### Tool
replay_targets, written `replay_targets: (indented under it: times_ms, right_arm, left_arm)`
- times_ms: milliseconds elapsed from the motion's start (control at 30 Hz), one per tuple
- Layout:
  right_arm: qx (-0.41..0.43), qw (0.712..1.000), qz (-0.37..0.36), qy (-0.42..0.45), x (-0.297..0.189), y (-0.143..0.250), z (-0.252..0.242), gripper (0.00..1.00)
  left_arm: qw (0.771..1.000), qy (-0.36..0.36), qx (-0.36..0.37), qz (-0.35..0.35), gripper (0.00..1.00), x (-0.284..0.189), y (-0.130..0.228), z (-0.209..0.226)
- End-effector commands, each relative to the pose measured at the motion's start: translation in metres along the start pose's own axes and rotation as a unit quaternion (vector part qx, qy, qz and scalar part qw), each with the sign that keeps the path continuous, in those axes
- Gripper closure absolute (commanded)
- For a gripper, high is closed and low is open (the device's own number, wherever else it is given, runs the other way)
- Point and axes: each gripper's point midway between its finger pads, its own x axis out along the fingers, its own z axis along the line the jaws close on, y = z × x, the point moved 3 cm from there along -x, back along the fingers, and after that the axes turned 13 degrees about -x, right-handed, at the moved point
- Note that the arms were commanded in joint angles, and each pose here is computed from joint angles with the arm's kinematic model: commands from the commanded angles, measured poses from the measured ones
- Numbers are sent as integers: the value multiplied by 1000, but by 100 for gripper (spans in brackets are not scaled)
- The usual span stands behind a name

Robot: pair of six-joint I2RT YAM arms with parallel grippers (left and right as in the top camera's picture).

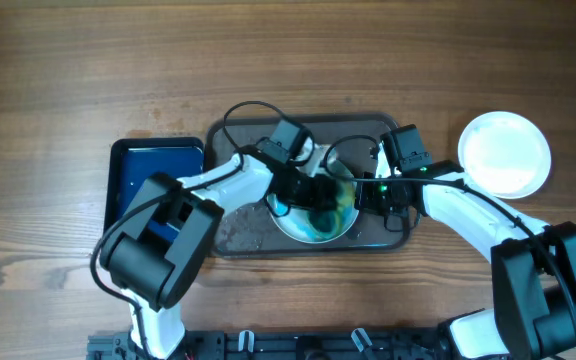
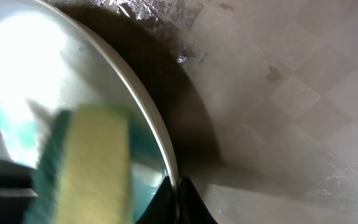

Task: Clean dirty plates on tray and stack at the side
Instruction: 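Scrub the plate surface with the sponge in the left gripper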

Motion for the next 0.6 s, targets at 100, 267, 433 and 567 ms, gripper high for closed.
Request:
replay_targets:
  times_ms: [100,267,433,567]
  right_arm:
    - [-3,1000,7,12,4,4,-6,96]
    - [-4,1000,5,12,4,3,-6,96]
    - [-18,1000,6,12,4,3,-6,95]
    - [-44,999,9,12,1,2,-4,95]
  left_arm:
    - [979,-148,-90,-107,96,-69,-34,38]
    - [964,-199,-82,-157,96,-130,-29,9]
    - [956,-216,-78,-182,96,-167,-11,-5]
    - [892,-344,-155,-247,96,-213,8,29]
